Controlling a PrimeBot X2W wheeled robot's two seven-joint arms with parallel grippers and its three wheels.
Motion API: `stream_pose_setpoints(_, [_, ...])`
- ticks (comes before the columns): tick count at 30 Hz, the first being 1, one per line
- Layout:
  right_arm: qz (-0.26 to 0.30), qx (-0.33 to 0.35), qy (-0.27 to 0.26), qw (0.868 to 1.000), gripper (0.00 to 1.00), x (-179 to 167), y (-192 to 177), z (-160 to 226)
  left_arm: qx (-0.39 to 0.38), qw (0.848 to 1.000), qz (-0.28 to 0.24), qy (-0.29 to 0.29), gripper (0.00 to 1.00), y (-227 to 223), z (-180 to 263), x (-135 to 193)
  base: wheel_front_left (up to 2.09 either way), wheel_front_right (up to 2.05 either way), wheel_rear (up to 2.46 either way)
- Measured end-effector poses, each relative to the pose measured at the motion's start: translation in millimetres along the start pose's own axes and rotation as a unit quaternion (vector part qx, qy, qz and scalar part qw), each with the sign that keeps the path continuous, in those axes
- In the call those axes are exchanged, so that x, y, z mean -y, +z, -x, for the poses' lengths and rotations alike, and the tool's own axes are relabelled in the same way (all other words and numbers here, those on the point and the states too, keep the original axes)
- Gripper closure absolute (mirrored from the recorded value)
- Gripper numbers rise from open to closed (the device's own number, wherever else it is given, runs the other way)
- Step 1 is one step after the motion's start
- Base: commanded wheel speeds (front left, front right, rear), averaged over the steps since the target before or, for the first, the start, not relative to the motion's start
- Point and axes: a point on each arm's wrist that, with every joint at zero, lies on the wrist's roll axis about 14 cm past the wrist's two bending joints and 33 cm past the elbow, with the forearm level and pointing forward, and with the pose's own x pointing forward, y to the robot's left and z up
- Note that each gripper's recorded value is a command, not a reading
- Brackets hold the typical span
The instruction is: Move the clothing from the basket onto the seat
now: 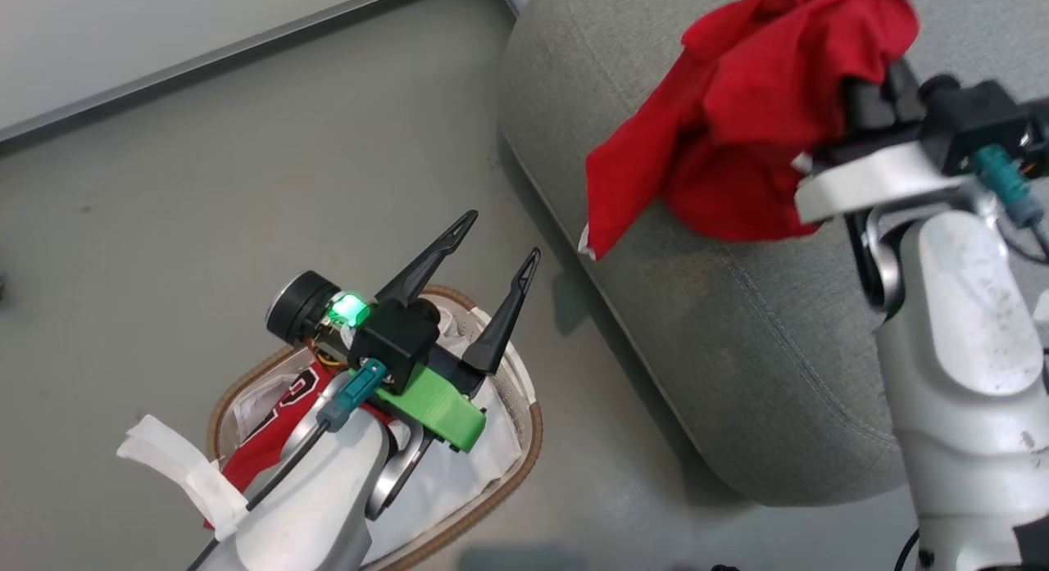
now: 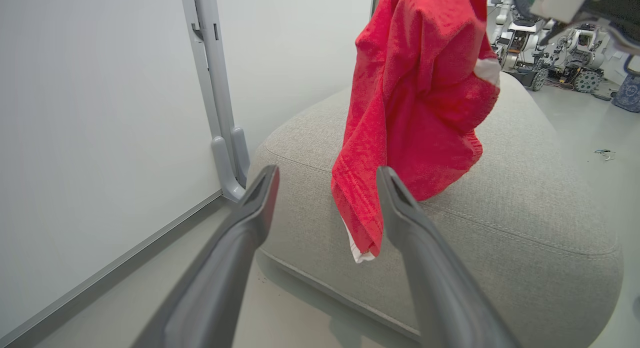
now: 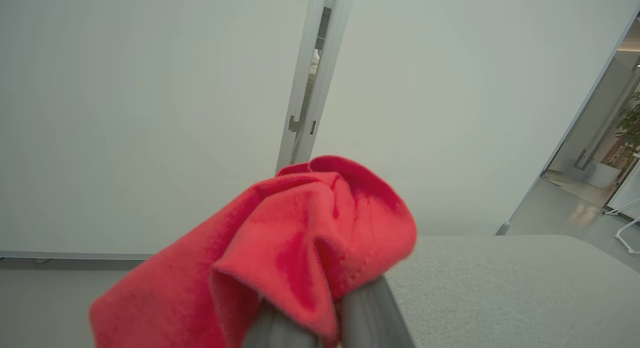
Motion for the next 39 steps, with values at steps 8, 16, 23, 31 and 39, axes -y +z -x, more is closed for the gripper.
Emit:
stream_pose_setpoints(8, [0.065,0.067,-0.033,0.995,1.0,31.2,37.5,-74.6,0.007,1.0,0.002,0.022,0.0,-3.0,4.1,-22.4,0.0,0.0,0.0])
stream_pose_setpoints(16, [0.118,0.059,-0.083,0.988,1.0,72.8,17.7,-125.8,-0.002,0.999,0.005,0.049,0.0,-22.3,10.9,-53.4,0.0,0.0,0.0])
stream_pose_setpoints(23, [0.125,-0.021,-0.095,0.987,1.0,74.5,-65.7,-138.4,-0.016,0.997,0.014,0.079,0.0,-44.0,21.7,-79.8,0.0,0.0,0.0])
stream_pose_setpoints(31, [0.078,-0.147,-0.067,0.984,1.0,26.9,-188.7,-101.0,-0.047,0.992,0.032,0.113,0.0,-77.0,40.8,-100.4,0.0,0.0,0.0])
stream_pose_setpoints(39, [0.058,-0.188,-0.059,0.979,0.75,12.8,-219.0,-68.4,-0.059,0.991,0.029,0.119,0.0,-87.6,45.8,-105.9,0.0,0.0,0.0])
